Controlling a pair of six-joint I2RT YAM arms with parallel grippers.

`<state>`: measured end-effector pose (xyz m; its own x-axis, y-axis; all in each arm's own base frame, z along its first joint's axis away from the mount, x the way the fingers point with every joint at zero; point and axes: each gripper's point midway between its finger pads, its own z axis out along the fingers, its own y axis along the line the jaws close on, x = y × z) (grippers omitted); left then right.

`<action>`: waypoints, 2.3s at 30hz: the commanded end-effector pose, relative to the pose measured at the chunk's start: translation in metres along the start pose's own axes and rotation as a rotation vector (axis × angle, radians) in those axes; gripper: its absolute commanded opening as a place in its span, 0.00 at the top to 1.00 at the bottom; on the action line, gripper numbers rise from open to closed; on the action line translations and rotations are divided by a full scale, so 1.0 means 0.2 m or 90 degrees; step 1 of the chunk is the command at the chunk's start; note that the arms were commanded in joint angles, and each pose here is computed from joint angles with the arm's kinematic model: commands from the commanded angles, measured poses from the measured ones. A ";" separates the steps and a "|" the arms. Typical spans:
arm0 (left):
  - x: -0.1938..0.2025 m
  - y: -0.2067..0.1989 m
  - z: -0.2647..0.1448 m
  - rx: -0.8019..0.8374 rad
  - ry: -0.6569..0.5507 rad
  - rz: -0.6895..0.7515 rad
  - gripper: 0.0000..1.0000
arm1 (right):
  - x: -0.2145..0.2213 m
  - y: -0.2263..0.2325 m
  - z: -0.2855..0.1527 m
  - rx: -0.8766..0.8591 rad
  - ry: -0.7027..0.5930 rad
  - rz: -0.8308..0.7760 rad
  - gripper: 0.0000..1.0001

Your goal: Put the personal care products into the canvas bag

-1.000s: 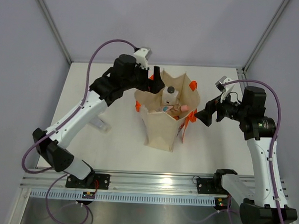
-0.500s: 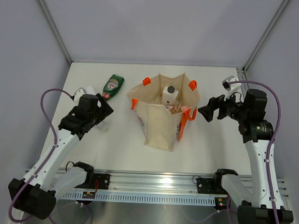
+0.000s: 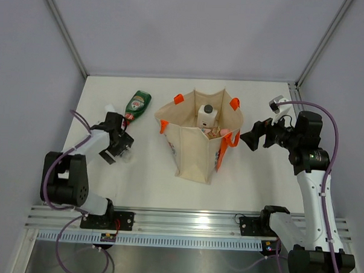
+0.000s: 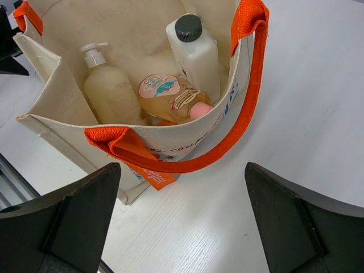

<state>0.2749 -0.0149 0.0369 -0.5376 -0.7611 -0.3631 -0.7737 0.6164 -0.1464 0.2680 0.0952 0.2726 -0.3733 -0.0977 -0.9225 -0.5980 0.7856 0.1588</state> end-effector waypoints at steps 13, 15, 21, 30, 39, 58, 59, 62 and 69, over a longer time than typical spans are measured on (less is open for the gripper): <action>-0.07 -0.10 0.02 0.059 -0.034 0.042 0.87 | -0.02 0.03 -0.01 -0.035 -0.026 -0.023 0.01; -0.11 -0.11 -0.13 0.113 -0.075 0.054 0.90 | -0.03 0.09 -0.02 -0.085 -0.024 -0.050 0.01; -0.08 -0.23 -0.64 0.355 -0.157 0.164 0.94 | 0.00 0.32 -0.12 -0.247 -0.005 -0.134 0.01; 0.12 -0.75 -1.69 0.853 -0.244 0.332 0.96 | -0.07 0.30 -0.13 -0.226 -0.004 -0.115 0.00; 0.30 -1.37 -2.03 0.944 -0.248 0.499 0.92 | -0.12 0.27 -0.13 -0.173 -0.030 -0.095 0.00; 0.76 -1.60 -1.67 0.950 -0.158 0.598 0.01 | -0.04 0.23 -0.11 -0.151 -0.026 -0.101 0.01; 0.72 -1.58 -1.72 0.956 -0.178 0.589 0.01 | -0.04 0.23 -0.11 -0.151 -0.027 -0.101 0.01; 0.64 -1.54 -1.79 0.951 -0.228 0.597 0.01 | -0.04 0.23 -0.10 -0.150 -0.027 -0.100 0.00; 0.29 -1.32 -1.83 0.858 -0.338 0.551 0.01 | -0.07 0.22 -0.12 -0.141 -0.028 -0.118 0.01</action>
<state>0.3170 -0.3453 0.3695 -0.3323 -0.1215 -0.9353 0.7088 0.6221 -0.3326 0.2252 0.1202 0.2879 -0.2706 -0.1810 -0.9455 -0.7956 0.5950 0.1138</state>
